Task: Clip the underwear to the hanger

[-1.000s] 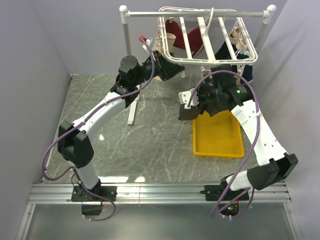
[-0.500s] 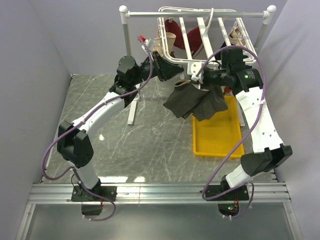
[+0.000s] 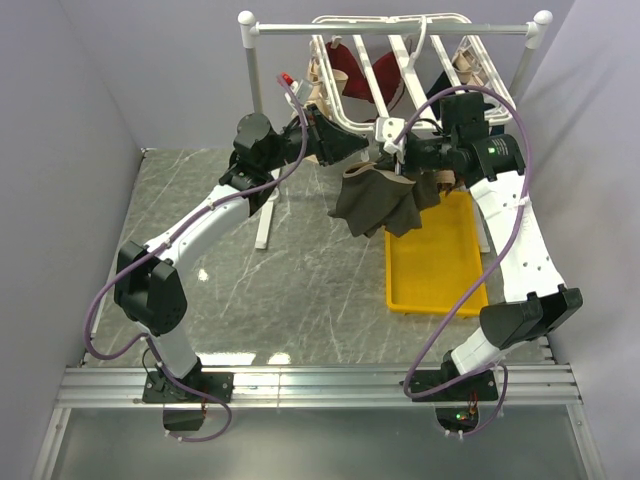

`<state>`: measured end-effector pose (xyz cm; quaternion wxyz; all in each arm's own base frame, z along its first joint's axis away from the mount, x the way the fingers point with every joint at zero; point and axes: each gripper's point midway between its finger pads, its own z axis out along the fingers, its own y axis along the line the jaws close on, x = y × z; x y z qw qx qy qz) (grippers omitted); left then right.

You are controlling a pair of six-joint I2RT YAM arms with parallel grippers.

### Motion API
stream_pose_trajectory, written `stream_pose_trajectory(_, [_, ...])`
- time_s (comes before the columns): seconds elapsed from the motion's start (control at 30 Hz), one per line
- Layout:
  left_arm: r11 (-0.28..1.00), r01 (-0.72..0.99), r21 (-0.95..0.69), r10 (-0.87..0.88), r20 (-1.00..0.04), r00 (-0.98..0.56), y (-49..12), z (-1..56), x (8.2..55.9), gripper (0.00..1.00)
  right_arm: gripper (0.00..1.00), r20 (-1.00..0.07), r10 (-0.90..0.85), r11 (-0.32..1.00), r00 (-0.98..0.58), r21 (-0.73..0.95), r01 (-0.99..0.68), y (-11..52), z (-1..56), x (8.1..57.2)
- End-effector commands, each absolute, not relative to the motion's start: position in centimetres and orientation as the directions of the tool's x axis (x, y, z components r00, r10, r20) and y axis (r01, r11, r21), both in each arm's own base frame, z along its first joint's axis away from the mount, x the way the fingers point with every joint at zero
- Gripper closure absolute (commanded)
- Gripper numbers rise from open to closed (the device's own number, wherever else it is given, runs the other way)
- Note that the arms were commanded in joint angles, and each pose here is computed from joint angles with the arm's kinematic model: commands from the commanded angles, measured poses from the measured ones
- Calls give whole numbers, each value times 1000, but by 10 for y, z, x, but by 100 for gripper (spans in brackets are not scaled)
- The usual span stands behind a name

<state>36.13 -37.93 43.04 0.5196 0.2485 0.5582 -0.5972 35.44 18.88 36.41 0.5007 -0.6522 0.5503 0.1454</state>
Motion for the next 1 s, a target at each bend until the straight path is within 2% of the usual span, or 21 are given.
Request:
stream_pose_trajectory(0.0, [141, 924, -355, -347, -892, -290, -380, 436, 358, 100, 100, -754, -533, 124, 385, -519, -846, 192, 388, 353])
stream_pose_trajectory(0.43, [159, 928, -336, -347, -899, -266, -381, 432, 363, 100, 100, -711, -536, 53, 455, -566, -823, 198, 387, 341])
stream_pose_trajectory(0.97, [143, 930, -340, -340, -899, -276, -382, 431, 361, 100, 100, -694, -530, 44, 486, -596, -802, 204, 393, 346])
